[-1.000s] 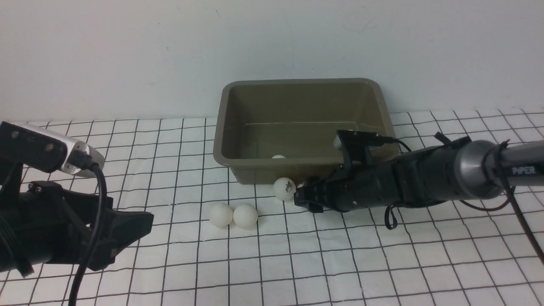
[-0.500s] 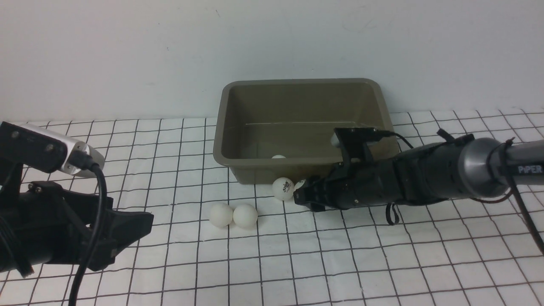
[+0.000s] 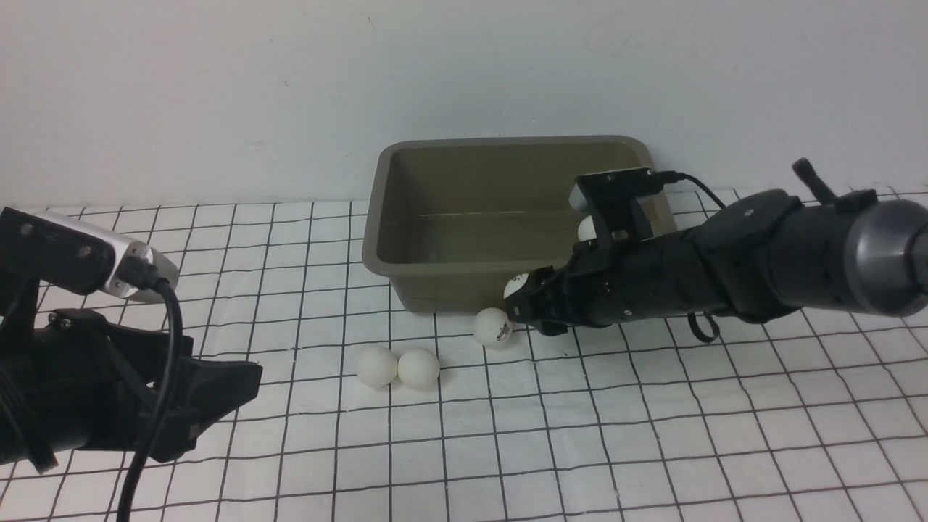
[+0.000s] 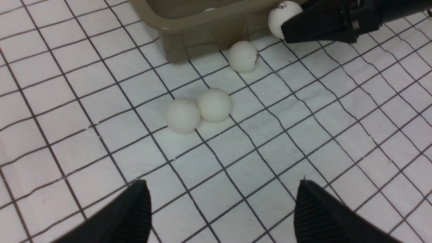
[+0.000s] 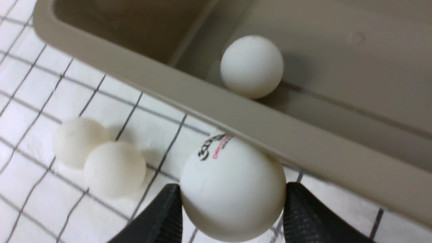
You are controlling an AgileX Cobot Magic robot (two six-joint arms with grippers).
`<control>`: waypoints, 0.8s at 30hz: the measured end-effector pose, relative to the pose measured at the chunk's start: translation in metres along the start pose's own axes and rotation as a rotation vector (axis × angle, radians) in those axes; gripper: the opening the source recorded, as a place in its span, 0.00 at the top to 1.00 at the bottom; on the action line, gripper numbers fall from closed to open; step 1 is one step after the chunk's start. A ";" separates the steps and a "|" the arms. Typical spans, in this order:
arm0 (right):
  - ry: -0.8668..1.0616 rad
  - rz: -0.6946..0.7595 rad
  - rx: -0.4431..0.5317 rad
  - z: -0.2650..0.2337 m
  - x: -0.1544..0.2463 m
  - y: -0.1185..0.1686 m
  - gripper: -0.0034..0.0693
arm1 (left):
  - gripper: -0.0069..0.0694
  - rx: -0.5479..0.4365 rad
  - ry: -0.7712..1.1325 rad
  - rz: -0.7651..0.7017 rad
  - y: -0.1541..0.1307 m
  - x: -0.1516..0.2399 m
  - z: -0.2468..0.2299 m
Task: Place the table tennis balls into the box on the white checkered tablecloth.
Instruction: 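Release the ping pong ball into the bin and lift the gripper away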
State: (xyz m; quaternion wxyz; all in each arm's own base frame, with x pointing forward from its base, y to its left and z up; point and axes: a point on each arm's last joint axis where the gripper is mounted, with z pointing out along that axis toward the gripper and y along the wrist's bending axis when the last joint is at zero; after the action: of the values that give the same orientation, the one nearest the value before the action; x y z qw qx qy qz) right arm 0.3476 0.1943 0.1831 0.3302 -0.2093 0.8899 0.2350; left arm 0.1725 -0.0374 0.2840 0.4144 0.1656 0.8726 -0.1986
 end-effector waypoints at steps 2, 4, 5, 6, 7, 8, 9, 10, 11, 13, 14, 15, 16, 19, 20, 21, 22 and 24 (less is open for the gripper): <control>0.017 -0.013 0.001 -0.002 0.001 0.001 0.47 | 0.24 0.000 0.000 0.000 0.000 0.000 0.000; 0.039 -0.013 0.004 -0.004 0.002 0.001 0.47 | 0.24 0.000 0.000 0.000 0.000 0.000 0.000; 0.040 -0.021 0.006 -0.004 0.002 0.001 0.47 | 0.24 0.000 0.000 0.000 0.000 0.000 0.000; 0.060 -0.023 0.020 -0.005 0.004 0.000 0.47 | 0.24 0.000 0.000 0.000 0.000 0.000 0.000; 0.063 -0.029 0.011 -0.005 0.004 0.000 0.47 | 0.24 0.000 0.000 0.000 0.000 0.000 0.000; 0.073 -0.033 0.018 -0.005 0.005 0.000 0.47 | 0.24 0.000 0.000 0.000 0.000 0.000 0.000; 0.081 -0.031 0.017 -0.005 0.005 0.000 0.47 | 0.24 0.000 0.000 0.000 0.000 0.000 0.000; 0.090 -0.033 0.016 -0.005 0.006 0.000 0.47 | 0.24 0.000 0.000 0.000 0.000 0.000 0.000; 0.104 -0.038 0.011 -0.005 0.007 0.001 0.47 | 0.24 0.000 0.000 0.000 0.000 0.000 0.000; 0.121 -0.044 0.000 -0.006 0.009 0.001 0.47 | 0.24 0.000 0.000 0.000 0.000 0.000 0.000; 0.132 -0.047 -0.006 -0.006 0.010 0.002 0.47 | 0.24 0.000 0.000 0.000 0.000 0.000 0.000; 0.142 -0.053 -0.012 -0.007 0.010 0.003 0.47 | 0.24 0.000 0.000 0.000 0.000 0.000 0.000; 0.144 -0.060 -0.016 -0.008 0.010 0.004 0.47 | 0.24 0.000 0.000 0.000 0.000 0.000 0.000; 0.128 -0.083 -0.020 -0.017 0.005 0.007 0.47 | 0.24 0.000 0.000 0.000 0.000 0.000 0.000; 0.113 -0.093 -0.019 -0.022 0.002 0.009 0.47 | 0.24 0.000 0.000 0.000 0.000 0.000 0.000; 0.099 -0.100 -0.019 -0.027 -0.001 0.010 0.47 | 0.24 0.000 0.000 0.000 0.000 0.000 0.000; 0.088 -0.106 -0.016 -0.030 -0.004 0.011 0.47 | 0.24 0.000 0.000 0.000 0.000 0.000 0.000; 0.063 -0.114 -0.012 -0.036 -0.008 0.013 0.47 | 0.24 0.000 0.000 0.000 0.000 0.000 0.000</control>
State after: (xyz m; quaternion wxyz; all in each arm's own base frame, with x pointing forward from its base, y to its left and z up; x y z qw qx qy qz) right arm 0.3286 0.1866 0.2169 0.3138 -0.2690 0.8850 0.2142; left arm 0.1725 -0.0374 0.2840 0.4144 0.1656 0.8726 -0.1986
